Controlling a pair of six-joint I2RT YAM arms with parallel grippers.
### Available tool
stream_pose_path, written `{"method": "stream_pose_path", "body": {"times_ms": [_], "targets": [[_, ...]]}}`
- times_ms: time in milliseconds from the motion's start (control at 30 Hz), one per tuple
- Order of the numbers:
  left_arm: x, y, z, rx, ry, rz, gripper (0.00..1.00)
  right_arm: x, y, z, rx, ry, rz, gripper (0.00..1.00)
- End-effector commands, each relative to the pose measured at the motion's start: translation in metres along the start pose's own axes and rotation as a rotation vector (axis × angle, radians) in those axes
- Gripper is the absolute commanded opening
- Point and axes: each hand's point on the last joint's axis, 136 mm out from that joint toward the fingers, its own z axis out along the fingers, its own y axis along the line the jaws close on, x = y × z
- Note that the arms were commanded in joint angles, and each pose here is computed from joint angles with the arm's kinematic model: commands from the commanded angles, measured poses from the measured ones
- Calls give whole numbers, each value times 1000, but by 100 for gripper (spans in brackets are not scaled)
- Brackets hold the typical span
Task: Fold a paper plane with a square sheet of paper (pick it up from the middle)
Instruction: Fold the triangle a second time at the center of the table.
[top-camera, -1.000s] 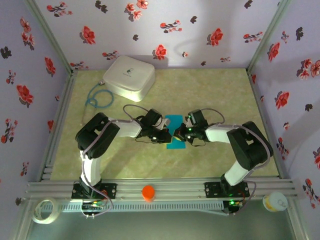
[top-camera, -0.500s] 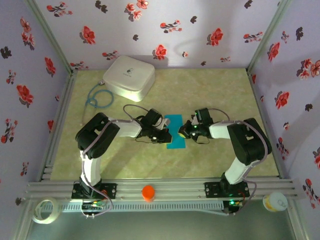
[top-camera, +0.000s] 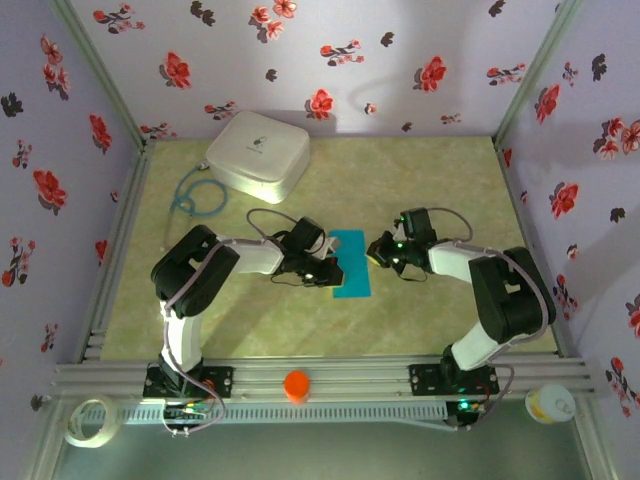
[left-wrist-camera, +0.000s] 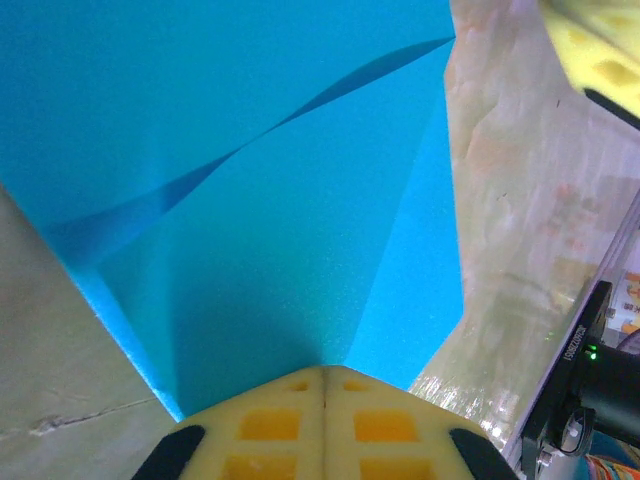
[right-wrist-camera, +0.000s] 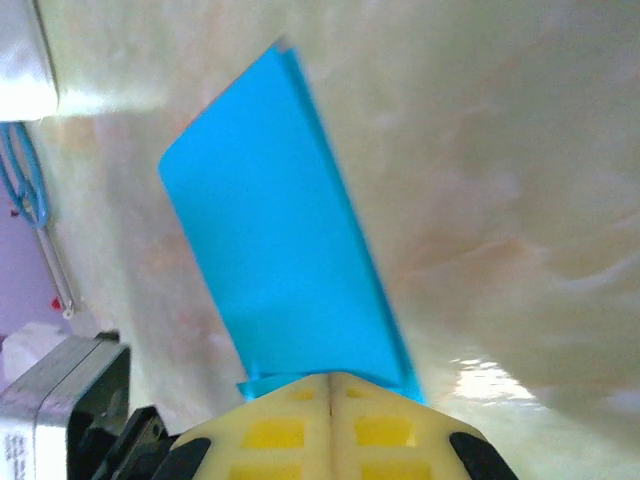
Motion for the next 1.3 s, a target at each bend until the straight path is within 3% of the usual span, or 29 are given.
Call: {"method": "stream_pose_path", "body": {"times_ms": [0,200,500,900,1267], "targets": [[33,46,8,-148,95,-96,0,22,14,11,-7,70,-61,0],[34,46,8,-148,97,-97,0,32,-2,32,48,111,-41,0],[31,43,7,-144,90,-94,0,35,-47,36,168,117,12,0],[28,37,1,-138,72,-83,0,31,-51,34,169,105,26,0],[1,-7,-21,-73,-1,-15,0,31,-50,34,161,112,31,0]]}}
